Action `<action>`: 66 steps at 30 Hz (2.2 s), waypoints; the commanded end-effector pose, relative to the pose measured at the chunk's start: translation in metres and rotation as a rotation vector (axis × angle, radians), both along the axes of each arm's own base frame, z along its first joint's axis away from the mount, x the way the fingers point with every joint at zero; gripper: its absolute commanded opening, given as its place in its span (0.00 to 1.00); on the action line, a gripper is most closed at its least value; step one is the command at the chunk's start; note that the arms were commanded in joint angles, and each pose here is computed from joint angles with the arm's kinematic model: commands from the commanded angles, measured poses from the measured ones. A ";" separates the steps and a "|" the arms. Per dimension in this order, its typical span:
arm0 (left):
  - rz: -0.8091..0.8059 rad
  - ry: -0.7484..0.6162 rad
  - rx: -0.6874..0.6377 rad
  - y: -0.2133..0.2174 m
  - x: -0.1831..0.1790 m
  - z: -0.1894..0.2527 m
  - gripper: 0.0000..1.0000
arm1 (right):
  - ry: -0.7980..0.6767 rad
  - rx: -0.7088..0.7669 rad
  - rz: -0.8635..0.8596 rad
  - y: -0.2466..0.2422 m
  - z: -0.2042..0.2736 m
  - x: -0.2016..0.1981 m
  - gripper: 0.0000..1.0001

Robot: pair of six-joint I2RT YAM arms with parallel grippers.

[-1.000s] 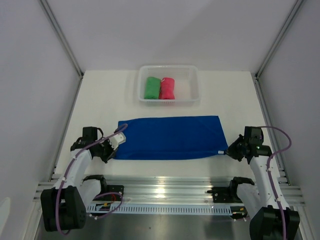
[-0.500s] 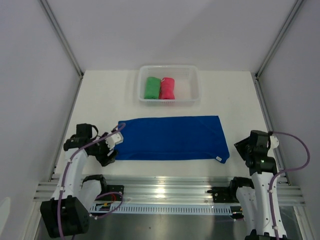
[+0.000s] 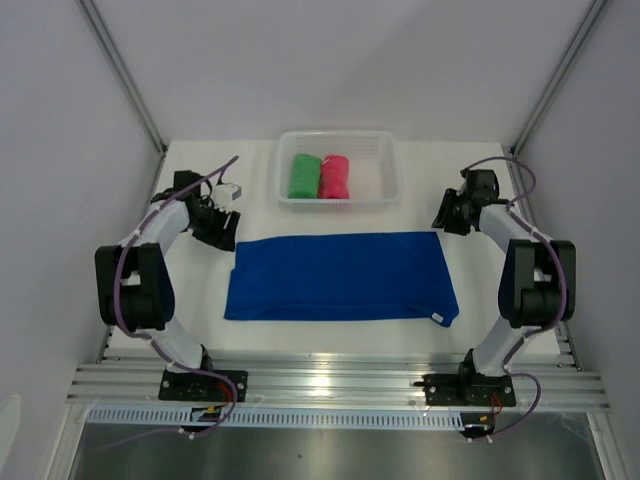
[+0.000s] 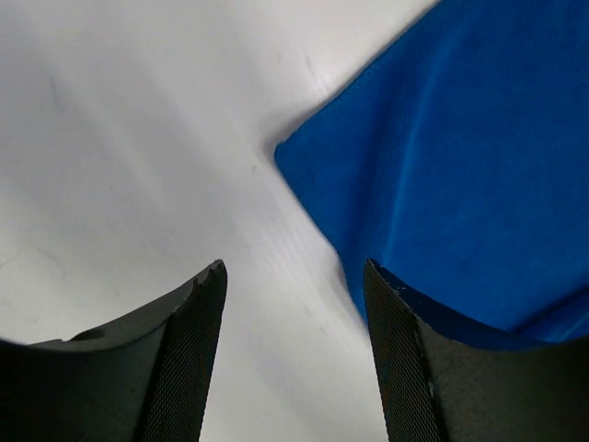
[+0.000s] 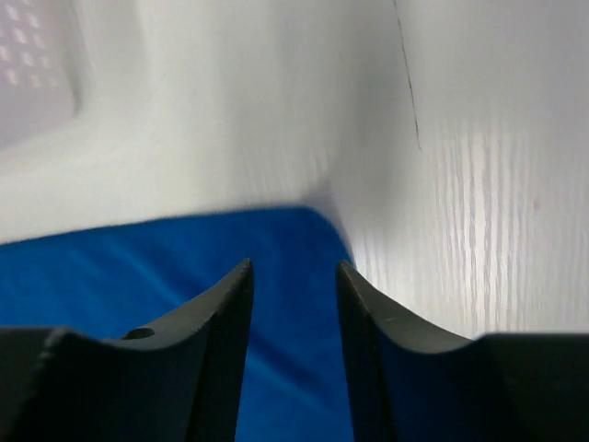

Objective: Roll the towels
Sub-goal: Flatten the towel

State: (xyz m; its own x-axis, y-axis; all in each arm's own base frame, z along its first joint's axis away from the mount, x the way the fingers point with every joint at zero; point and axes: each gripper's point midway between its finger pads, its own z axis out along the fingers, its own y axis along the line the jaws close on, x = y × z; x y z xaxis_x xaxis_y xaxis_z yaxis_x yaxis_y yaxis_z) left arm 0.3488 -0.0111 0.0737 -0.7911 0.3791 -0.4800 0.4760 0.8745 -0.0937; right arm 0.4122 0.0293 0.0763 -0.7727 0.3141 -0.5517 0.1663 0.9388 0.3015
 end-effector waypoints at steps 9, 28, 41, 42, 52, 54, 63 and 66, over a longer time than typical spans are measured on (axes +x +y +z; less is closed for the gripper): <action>0.047 0.079 -0.001 -0.035 0.028 -0.017 0.66 | 0.136 -0.060 0.220 0.005 -0.045 0.012 0.47; 0.104 0.226 0.047 -0.028 0.030 -0.063 0.32 | 0.143 0.077 0.271 0.028 -0.050 0.002 0.30; 0.190 0.137 -0.001 -0.010 0.057 -0.046 0.01 | 0.017 0.121 0.165 0.009 -0.018 0.038 0.00; 0.212 0.125 -0.013 -0.005 0.062 -0.042 0.01 | -0.002 0.122 0.158 0.007 -0.014 0.042 0.00; 0.233 0.041 0.017 0.003 0.104 -0.009 0.01 | -0.066 0.132 0.132 0.005 -0.001 0.064 0.00; 0.215 0.080 0.009 0.001 0.101 -0.015 0.01 | -0.056 0.128 0.134 0.005 -0.004 0.063 0.08; 0.085 -0.022 0.033 0.002 0.066 0.034 0.23 | -0.010 -0.083 0.038 -0.048 0.034 0.035 0.49; -0.176 -0.075 -0.018 -0.021 0.015 0.063 0.38 | -0.086 -0.207 0.167 -0.049 0.085 0.010 0.50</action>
